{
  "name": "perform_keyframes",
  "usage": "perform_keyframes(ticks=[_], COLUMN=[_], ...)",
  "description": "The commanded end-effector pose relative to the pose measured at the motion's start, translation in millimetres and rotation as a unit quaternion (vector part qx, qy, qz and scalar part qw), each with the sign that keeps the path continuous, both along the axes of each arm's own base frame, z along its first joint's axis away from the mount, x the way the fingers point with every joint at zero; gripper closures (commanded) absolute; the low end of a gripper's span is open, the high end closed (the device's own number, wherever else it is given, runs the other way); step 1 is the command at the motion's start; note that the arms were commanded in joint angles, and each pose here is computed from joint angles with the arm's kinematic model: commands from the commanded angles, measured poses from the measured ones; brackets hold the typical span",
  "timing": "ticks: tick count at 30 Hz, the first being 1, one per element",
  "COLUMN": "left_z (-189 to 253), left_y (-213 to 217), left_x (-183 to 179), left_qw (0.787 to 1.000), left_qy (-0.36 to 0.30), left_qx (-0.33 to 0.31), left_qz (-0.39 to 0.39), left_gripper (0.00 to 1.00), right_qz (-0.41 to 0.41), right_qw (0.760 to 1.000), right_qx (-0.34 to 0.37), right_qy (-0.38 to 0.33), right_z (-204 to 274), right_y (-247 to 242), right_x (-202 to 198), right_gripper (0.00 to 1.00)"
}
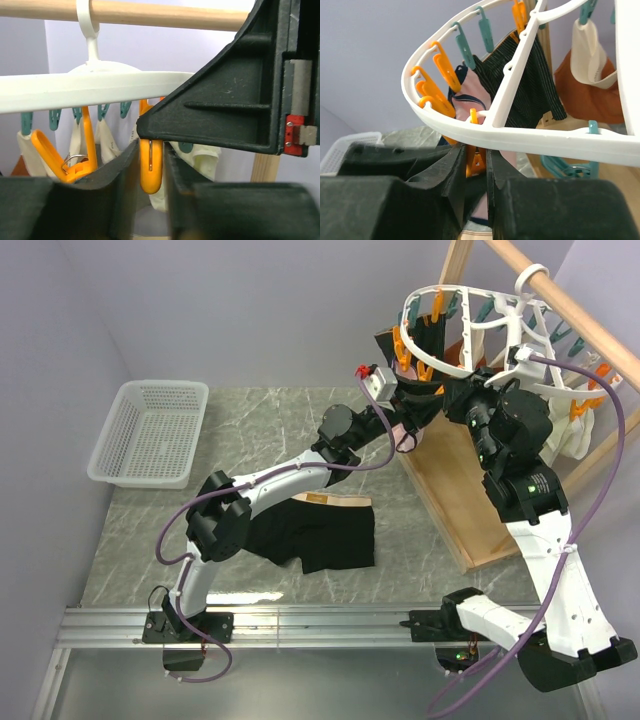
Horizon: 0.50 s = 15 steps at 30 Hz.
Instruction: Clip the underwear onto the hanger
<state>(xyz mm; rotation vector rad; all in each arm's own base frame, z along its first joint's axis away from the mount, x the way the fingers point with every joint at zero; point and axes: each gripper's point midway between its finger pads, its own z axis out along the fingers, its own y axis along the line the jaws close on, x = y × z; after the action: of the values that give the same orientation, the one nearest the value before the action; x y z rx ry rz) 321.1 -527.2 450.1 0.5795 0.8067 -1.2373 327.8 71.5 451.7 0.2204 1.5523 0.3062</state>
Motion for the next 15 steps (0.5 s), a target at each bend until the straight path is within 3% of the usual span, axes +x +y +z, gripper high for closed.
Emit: perform_keyframes(ticks=[1, 4, 6, 8, 9, 10, 11, 13, 15], left_z=[21.8, 23.7, 4.1, 12.0, -16.0, 4.0, -37.2, -27.7, -80.2], left_y=[10.6, 22.0, 28.0, 47.8, 52.8, 76.6, 83.5, 120.8, 142.6], left_x=[-13.2, -27.6, -34.1, -48.9, -50.4, -63.0, -64.1, -75.5, -68.2], left_qw=[1.000, 1.000, 0.999, 0.999, 0.996, 0.997, 0.991, 0.988, 0.964], left_qy=[-0.016, -0.015, 0.002, 0.024, 0.052, 0.052, 0.089, 0.108, 0.189], left_qx=[-0.018, -0.006, 0.021, 0.034, 0.066, 0.055, 0.101, 0.103, 0.176], left_qz=[-0.009, -0.021, -0.025, -0.029, -0.026, -0.015, -0.007, 0.029, 0.064], left_gripper=[0.59, 0.45, 0.42, 0.40, 0.39, 0.39, 0.39, 0.37, 0.36], right_qz=[0.026, 0.026, 0.027, 0.026, 0.026, 0.026, 0.023, 0.023, 0.026], right_qw=[1.000, 1.000, 1.000, 1.000, 1.000, 1.000, 1.000, 1.000, 1.000], right_qx=[0.010, 0.010, 0.009, 0.008, 0.007, 0.007, 0.006, 0.004, 0.005], right_qy=[-0.005, -0.007, -0.008, -0.008, -0.011, -0.012, -0.013, -0.011, -0.013], right_z=[5.2, 7.5, 8.4, 8.2, 9.9, 10.3, 10.9, 8.6, 8.1], right_y=[9.4, 9.6, 10.0, 9.5, 8.9, 8.9, 7.0, 7.2, 7.6], right_x=[-4.3, -3.0, -2.0, -0.7, -1.5, -1.5, -1.9, -1.8, -1.7], right_gripper=[1.00, 1.00, 1.00, 1.00, 1.00, 1.00, 1.00, 1.00, 1.00])
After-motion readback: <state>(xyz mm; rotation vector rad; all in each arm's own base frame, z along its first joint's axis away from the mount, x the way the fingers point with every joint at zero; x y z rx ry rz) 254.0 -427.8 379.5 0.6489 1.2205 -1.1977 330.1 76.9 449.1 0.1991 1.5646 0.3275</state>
